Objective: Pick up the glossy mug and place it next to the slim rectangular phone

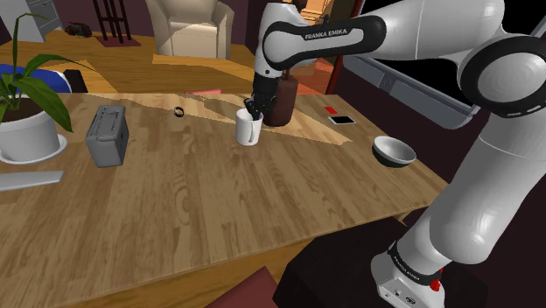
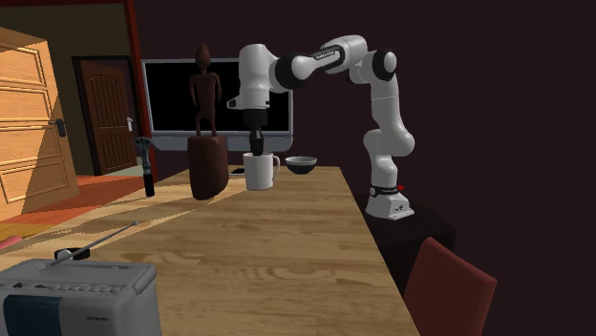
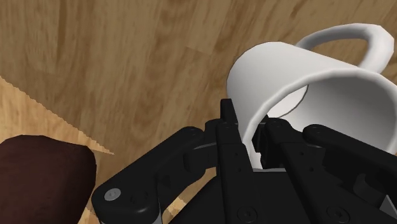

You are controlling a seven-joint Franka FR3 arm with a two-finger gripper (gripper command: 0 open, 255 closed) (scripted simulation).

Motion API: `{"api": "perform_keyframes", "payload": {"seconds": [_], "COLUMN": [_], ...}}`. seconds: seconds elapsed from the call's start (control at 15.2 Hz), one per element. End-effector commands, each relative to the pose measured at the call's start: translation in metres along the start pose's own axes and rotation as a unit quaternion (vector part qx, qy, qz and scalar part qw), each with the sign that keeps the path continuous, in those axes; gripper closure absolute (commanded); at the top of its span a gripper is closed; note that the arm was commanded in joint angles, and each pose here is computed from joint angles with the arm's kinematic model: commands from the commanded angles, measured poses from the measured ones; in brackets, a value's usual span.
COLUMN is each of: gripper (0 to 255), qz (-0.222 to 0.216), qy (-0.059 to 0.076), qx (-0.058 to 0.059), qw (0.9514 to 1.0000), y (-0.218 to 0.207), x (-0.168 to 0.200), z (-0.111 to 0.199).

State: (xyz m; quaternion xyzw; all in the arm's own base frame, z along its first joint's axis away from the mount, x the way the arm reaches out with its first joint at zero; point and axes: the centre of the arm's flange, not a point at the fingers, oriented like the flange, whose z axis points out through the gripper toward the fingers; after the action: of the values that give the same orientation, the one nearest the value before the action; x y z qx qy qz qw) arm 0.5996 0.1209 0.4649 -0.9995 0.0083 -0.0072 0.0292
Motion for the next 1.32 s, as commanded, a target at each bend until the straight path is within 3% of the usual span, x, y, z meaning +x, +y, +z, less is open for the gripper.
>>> {"api": "perform_keyframes", "payload": {"seconds": [0.0, 0.59, 1.25], "gripper": [255, 255, 255], "qz": [0.0, 0.0, 0.0], "qy": [0.0, 0.0, 0.0], "qx": [0.0, 0.0, 0.0], "qw": [1.0, 1.0, 1.0], "y": [0.0, -0.003, 0.128], "x": [0.0, 0.001, -0.014], "z": [-0.01, -0.057, -0.065]}}
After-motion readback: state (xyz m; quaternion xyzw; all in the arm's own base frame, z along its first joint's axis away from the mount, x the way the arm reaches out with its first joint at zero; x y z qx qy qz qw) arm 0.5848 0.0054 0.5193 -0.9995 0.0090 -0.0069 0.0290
